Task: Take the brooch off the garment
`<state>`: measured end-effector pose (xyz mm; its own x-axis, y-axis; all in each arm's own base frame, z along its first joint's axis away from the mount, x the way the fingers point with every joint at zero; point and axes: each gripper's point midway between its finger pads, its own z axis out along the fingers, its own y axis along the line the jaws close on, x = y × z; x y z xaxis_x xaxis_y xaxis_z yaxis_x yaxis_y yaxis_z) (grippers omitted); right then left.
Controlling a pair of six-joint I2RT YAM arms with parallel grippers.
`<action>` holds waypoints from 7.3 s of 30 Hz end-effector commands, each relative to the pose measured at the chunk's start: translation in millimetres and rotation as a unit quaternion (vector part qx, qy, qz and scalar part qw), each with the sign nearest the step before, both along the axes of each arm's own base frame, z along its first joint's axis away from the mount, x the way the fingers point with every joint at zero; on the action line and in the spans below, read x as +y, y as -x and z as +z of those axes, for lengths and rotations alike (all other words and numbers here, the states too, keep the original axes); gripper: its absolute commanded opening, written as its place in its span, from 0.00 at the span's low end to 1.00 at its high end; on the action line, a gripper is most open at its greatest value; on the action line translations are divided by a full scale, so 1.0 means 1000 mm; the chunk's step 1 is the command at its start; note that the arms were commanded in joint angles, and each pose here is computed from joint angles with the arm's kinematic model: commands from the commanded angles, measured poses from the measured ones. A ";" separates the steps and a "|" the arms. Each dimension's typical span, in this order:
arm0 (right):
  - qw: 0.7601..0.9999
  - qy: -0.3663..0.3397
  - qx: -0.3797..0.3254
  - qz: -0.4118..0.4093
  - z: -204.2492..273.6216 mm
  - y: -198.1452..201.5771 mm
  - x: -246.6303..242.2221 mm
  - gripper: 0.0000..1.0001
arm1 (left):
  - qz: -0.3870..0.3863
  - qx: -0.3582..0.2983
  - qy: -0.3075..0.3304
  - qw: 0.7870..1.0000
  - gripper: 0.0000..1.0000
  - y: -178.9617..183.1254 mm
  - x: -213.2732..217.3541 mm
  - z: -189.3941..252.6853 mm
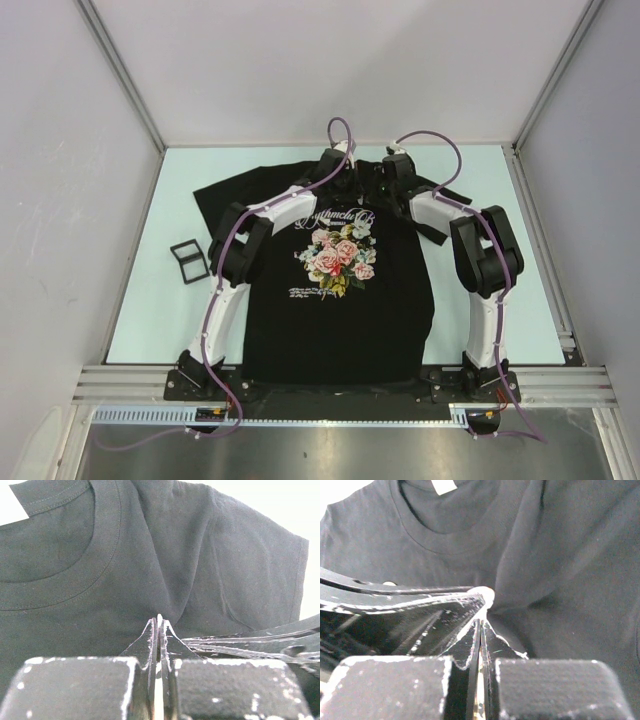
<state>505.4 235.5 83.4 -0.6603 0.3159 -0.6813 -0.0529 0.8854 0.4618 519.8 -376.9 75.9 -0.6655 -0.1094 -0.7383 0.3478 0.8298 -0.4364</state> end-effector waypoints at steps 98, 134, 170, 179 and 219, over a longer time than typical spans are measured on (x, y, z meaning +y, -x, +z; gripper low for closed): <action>0.988 -0.079 -0.113 0.073 0.077 -0.001 -0.004 0.43 | -0.065 -0.163 0.166 0.970 0.00 -0.003 0.036 0.149; 0.935 -0.200 -0.231 0.181 0.114 0.041 0.033 0.65 | 0.004 -0.292 0.445 0.847 0.00 0.069 0.081 0.196; 0.928 -0.226 -0.229 0.189 0.105 0.042 0.053 0.43 | -0.026 -0.290 0.465 0.836 0.00 0.075 0.070 0.211; 0.926 -0.226 -0.233 0.191 0.107 0.042 0.052 0.36 | -0.042 -0.286 0.466 0.836 0.00 0.081 0.065 0.208; 0.885 -0.283 -0.250 0.274 0.133 0.056 0.041 0.00 | -0.169 -0.256 0.423 0.853 0.21 0.103 0.038 0.201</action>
<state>458.2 272.8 192.4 -0.5293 0.4558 -0.7156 -0.6166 0.3727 0.6935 464.4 -326.5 199.1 -0.4997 -0.6442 -0.5790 0.5762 0.2518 -0.7775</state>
